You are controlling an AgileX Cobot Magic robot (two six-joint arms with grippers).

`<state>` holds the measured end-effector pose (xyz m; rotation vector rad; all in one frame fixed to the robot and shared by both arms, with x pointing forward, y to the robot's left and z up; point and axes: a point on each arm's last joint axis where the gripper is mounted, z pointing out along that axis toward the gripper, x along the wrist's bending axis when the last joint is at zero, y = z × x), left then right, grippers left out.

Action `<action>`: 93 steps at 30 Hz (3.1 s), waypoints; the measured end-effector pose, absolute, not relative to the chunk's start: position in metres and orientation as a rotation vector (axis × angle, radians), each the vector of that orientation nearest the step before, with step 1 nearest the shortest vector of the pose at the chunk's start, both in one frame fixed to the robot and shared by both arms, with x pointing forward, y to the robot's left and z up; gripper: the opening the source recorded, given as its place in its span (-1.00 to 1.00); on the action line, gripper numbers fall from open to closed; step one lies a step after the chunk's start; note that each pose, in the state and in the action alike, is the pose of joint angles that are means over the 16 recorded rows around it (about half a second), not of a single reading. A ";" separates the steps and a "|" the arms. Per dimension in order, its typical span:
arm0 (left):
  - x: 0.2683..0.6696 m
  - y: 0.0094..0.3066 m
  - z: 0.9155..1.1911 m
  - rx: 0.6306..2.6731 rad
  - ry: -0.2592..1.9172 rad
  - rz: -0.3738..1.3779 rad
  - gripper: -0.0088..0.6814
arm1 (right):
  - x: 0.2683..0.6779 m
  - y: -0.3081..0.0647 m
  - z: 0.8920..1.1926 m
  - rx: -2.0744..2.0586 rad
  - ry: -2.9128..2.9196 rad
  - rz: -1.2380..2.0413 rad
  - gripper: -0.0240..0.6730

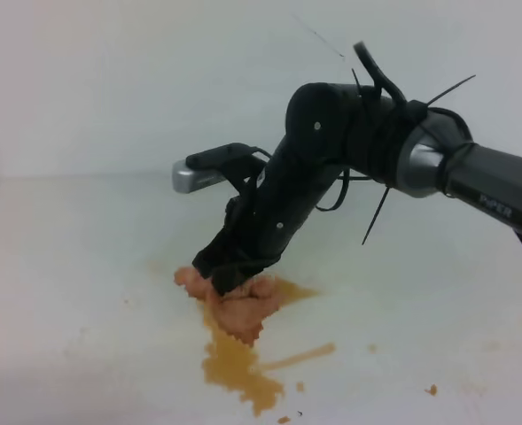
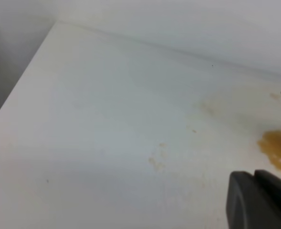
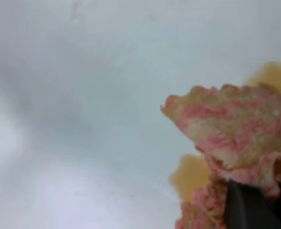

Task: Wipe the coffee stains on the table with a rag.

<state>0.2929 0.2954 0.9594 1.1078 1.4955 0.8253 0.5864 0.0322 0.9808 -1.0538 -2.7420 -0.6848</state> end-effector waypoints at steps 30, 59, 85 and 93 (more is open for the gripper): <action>0.293 0.295 0.959 1.108 1.496 0.825 -0.98 | 0.585 0.048 0.901 -0.988 -2.843 -0.382 -0.93; 0.293 0.295 0.957 1.107 1.496 0.826 -0.98 | 0.619 0.072 0.953 -1.007 -2.732 -0.890 -0.93; 0.293 0.295 0.957 1.108 1.497 0.825 -0.98 | 0.671 0.011 0.898 -1.281 -2.733 -0.657 -0.91; 0.293 0.295 0.956 1.106 1.495 0.827 -0.98 | 0.674 -0.004 0.907 -1.248 -2.788 -0.575 -0.93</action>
